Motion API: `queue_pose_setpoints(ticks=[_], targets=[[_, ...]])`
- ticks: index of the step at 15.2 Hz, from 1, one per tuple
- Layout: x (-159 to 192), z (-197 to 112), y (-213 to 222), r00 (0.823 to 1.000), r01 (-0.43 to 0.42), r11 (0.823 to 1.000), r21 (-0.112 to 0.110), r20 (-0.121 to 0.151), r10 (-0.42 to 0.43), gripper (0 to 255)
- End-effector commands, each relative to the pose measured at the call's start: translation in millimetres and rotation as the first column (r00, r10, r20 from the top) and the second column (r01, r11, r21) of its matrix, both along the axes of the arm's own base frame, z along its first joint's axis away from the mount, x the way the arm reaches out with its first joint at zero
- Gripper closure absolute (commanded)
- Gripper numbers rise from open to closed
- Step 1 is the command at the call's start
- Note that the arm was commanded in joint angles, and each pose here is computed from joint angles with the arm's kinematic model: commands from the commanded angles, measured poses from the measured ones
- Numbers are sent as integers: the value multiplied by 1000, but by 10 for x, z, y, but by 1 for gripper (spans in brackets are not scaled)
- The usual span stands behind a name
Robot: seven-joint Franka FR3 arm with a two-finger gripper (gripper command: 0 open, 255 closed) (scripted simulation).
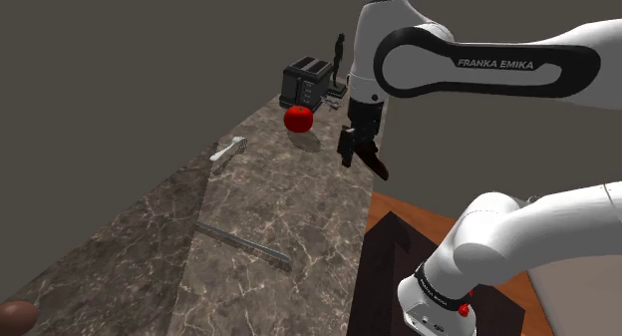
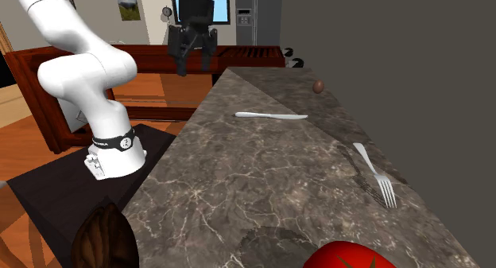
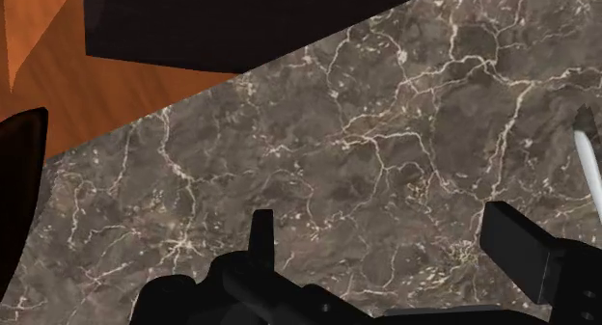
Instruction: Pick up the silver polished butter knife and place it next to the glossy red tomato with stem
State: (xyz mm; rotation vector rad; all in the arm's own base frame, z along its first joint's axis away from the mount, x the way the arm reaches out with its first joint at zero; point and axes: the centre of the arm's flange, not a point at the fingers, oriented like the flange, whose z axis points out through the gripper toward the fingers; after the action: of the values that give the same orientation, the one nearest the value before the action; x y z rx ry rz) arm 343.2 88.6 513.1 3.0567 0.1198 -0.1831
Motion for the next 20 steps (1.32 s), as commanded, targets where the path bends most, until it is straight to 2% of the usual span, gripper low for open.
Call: queue_pose_setpoints(ticks=[1, 10, 20], targets=[[95, -153, 249, 999, -32, 999, 3, -1, 32, 0], [432, -727, 1240, 985, -172, 985, 15, -10, 172, 0], [632, -1355, 2391, 946, -324, 946, 29, -17, 324, 0]])
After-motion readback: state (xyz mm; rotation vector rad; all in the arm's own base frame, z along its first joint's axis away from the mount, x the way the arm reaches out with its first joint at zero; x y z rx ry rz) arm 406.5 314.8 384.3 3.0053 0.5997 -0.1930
